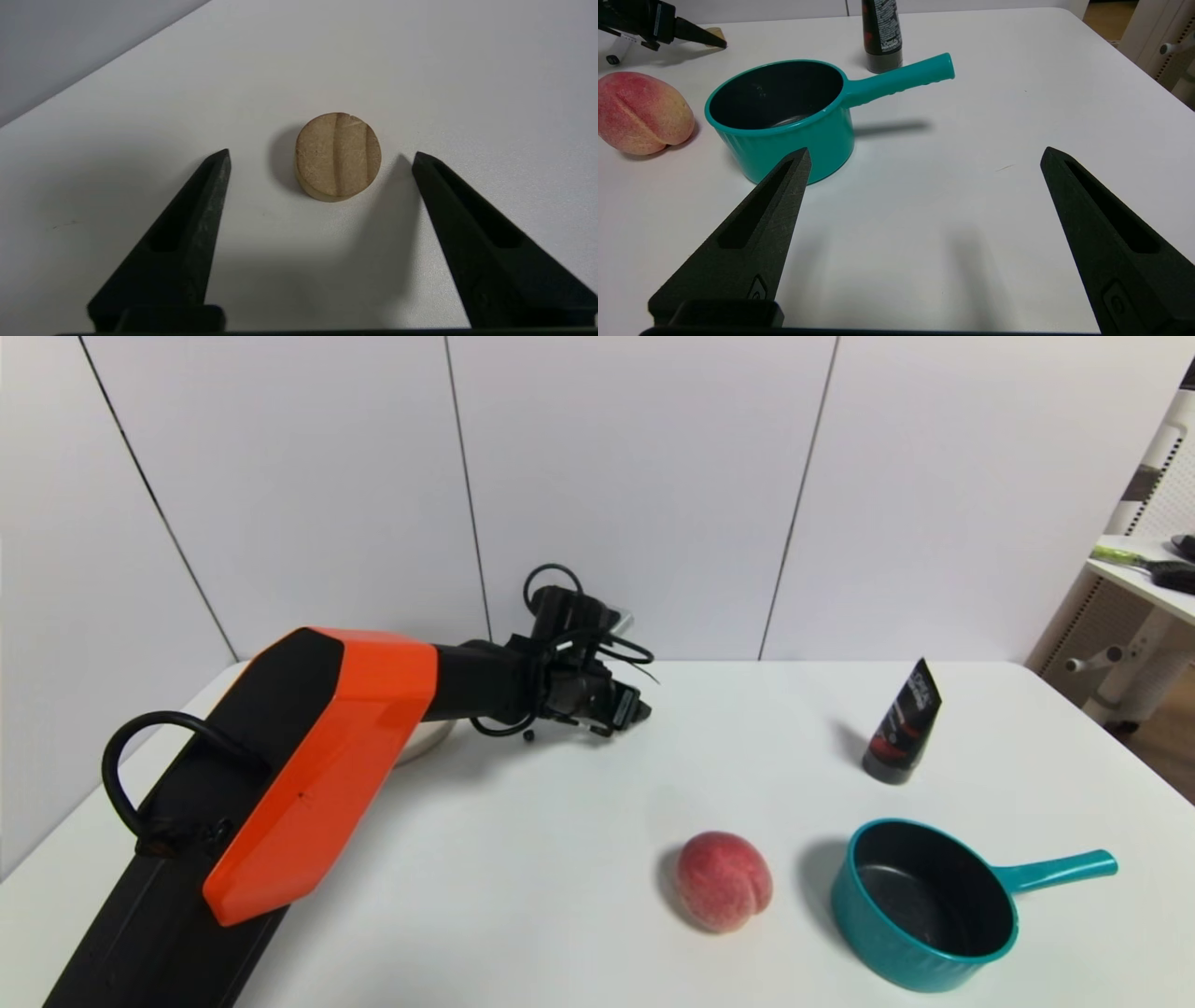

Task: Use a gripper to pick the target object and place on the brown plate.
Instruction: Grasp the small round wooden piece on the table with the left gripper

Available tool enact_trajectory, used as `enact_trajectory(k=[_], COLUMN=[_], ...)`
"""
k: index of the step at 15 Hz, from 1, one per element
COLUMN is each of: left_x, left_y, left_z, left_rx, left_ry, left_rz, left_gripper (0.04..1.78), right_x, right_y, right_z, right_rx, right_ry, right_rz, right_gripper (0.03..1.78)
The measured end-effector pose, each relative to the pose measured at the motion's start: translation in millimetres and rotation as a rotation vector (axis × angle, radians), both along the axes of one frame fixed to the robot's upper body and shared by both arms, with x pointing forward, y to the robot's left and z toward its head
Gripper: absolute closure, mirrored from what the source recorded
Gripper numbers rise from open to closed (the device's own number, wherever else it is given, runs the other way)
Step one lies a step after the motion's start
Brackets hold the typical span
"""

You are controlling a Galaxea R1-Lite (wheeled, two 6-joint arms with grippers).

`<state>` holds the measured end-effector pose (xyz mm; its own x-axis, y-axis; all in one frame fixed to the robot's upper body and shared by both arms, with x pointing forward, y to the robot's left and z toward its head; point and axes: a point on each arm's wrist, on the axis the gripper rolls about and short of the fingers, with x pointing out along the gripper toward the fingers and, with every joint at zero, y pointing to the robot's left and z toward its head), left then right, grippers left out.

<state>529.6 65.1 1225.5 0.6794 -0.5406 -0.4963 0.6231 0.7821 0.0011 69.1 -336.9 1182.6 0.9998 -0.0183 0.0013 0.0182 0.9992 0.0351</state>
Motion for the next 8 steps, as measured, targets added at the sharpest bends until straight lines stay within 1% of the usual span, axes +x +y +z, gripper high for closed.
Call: enact_trajectory(k=[2, 5, 6, 8], left_x=[2.1, 3.3, 3.3, 2.7], left_y=[2.0, 3.8, 4.3, 5.0], left_z=[-2.1, -2.6, -2.1, 0.2], left_rx=[0.000, -0.001, -0.001, -0.001], left_ry=[0.002, 0.004, 0.004, 0.003], left_rz=[0.007, 0.011, 0.012, 0.012], left_gripper=[0.80, 1.10, 1.30, 1.30], right_x=[0.0, 0.0, 0.0, 0.0], right_y=[0.0, 0.0, 0.0, 0.0], right_z=[0.0, 0.0, 0.0, 0.0], right_rx=[0.000, 0.000, 0.000, 0.000], right_ry=[0.000, 0.000, 0.000, 0.000], right_rz=[0.000, 0.000, 0.000, 0.000], right_gripper=[0.11, 0.11, 0.11, 0.11])
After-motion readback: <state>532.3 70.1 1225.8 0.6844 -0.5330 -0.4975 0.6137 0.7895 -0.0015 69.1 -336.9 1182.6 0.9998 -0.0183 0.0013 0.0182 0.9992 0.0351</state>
